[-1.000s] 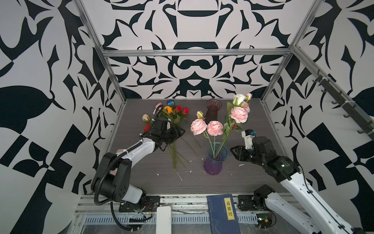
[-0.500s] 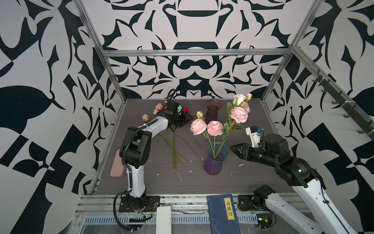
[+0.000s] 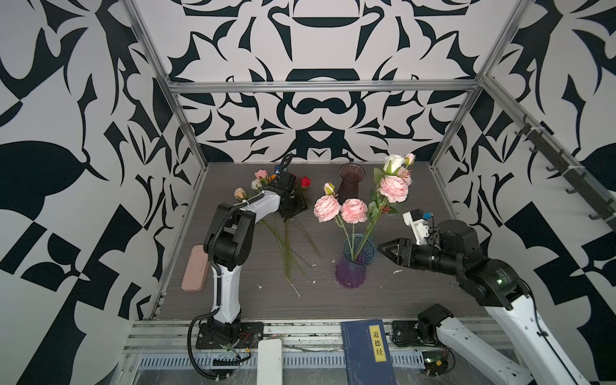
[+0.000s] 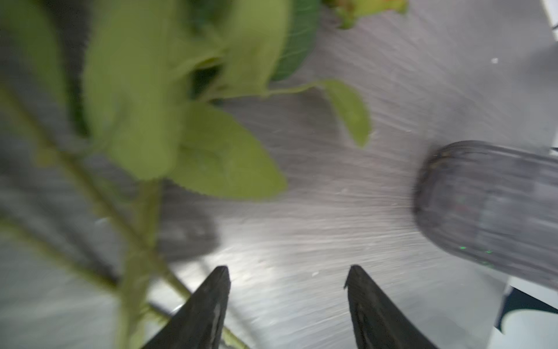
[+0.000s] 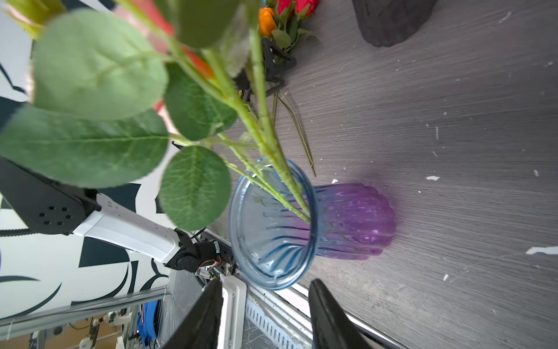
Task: Arrange flowers in a vase
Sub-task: Rotate the flowers at the top-left of the table.
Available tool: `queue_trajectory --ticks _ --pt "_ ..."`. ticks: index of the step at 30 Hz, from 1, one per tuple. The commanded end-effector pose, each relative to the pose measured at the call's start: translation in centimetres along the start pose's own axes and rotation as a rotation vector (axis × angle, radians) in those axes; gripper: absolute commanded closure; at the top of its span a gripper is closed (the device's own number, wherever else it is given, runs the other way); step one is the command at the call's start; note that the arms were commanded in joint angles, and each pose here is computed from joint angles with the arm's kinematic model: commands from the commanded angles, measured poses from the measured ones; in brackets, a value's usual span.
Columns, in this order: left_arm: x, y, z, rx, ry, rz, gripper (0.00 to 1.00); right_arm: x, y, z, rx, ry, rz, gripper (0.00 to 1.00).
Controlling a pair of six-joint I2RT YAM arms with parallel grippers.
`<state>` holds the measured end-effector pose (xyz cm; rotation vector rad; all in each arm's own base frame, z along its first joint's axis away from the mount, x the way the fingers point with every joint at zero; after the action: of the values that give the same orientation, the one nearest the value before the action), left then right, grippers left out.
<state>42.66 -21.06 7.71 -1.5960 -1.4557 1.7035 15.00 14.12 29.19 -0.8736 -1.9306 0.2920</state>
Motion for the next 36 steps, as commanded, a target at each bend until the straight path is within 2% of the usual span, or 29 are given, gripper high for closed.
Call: queue_trajectory --ticks 1,10,16,21,25,29,36 --pt "2.8 -1.9 -0.2 -0.031 0.002 -0.089 0.33 2.0 -0.8 -0.8 -0.007 -0.041 -0.075 0.48" --pt "6.2 -3.3 1.9 -0.036 -0.016 -0.110 0.33 2.1 0.3 -0.6 0.079 -0.010 -0.072 0.49" --pt "7.6 -4.7 3.3 -0.063 -0.033 -0.120 0.33 0.1 1.0 -0.2 0.111 0.007 0.049 0.51" --pt "7.3 -6.3 3.2 -0.096 -0.038 -0.102 0.33 -1.1 1.5 -0.1 0.133 0.021 0.129 0.52" --pt "3.6 -8.3 3.4 -0.088 -0.004 0.083 0.37 -1.5 1.8 -0.4 0.123 0.026 0.149 0.54" --pt "-0.2 -11.7 5.8 -0.067 0.070 0.218 0.39 -1.3 1.8 -0.7 0.104 0.032 0.138 0.54" --pt "-1.4 -19.5 11.9 -0.074 0.116 0.384 0.40 -1.6 3.0 -0.6 0.120 0.057 0.126 0.55"
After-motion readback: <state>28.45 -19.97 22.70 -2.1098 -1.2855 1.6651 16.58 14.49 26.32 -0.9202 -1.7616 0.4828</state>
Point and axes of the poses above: each gripper's point midway between its finger pads, its own y axis out along the fingers, its own x axis along the line the jaws close on, z = x × y, the point moved 3 cm from there along -y, back along the fingers, and after that the axes turned 7 degrees about -y, right-handed, at the moved point
